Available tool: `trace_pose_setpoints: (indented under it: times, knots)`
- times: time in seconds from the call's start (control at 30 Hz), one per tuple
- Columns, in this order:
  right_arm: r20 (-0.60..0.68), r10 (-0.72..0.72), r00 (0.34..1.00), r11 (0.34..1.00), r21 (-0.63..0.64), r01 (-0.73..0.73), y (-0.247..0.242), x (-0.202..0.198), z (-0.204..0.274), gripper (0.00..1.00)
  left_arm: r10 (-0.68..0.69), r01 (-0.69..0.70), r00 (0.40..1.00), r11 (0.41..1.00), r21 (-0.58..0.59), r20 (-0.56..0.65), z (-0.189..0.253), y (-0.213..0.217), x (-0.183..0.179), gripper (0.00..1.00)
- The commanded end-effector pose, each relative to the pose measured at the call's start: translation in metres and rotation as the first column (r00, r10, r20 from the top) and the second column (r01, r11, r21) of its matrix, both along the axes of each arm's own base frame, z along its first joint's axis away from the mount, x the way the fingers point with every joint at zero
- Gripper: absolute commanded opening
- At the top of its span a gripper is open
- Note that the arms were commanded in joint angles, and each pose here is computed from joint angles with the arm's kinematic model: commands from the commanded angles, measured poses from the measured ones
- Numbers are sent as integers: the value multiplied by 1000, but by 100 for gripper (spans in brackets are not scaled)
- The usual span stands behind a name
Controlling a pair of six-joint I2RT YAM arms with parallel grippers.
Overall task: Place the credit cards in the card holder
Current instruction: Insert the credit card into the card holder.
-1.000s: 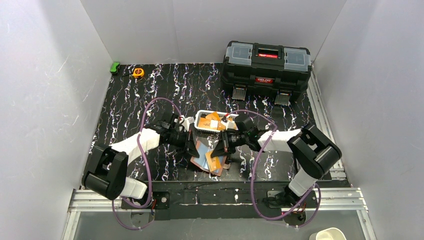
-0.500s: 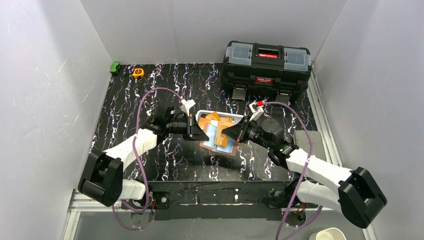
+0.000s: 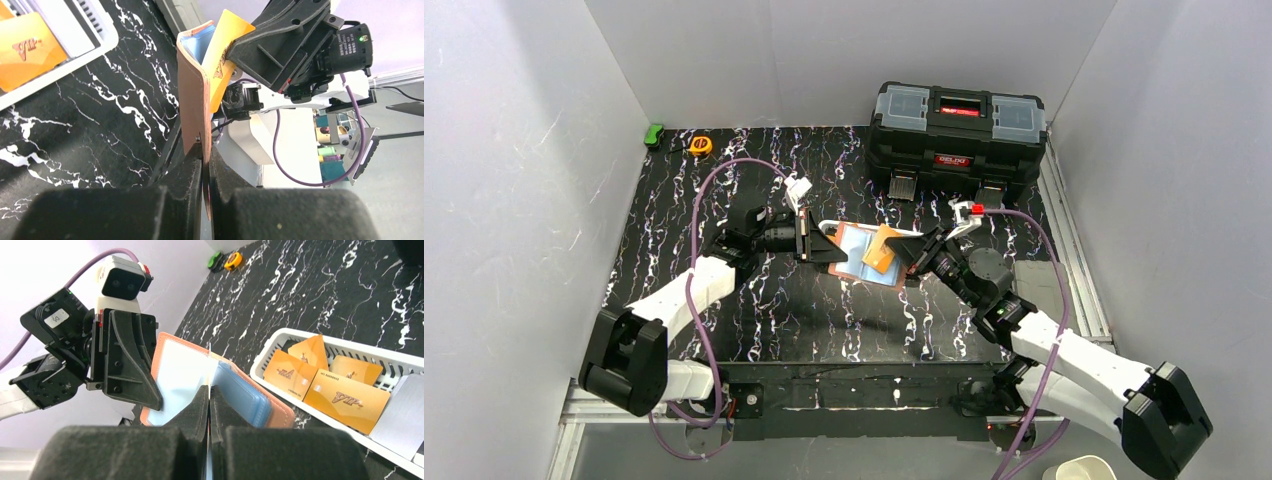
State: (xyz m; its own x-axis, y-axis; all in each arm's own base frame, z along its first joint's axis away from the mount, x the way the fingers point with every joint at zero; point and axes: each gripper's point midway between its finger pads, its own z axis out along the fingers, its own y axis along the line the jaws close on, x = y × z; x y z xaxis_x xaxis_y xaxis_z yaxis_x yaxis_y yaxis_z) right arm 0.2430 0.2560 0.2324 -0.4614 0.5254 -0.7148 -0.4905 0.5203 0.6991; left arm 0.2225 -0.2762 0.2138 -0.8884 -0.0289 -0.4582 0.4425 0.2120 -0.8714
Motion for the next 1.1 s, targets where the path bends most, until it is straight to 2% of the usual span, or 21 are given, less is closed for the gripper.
trace_pose_setpoints:
  times: [0.0,0.2,0.4,0.77,1.07]
  knots:
    - [63,-85,994,996,21,84,-14,8,18,1,-29,43,988,994,-96,149,53,0,-4,0]
    - [73,-77,994,996,43,74,-11,10,27,1,-10,25,988,995,-98,151,53,0,-3,0]
    - [101,-1,995,994,110,-10,6,6,38,1,-11,27,988,995,-99,155,52,2,-7,0]
    - [94,-9,996,967,255,-15,-8,-2,38,1,-26,45,980,995,-91,199,53,4,-11,0]
    - [99,5,995,948,316,-36,-12,-7,34,1,-34,53,971,996,-72,238,54,5,-12,0]
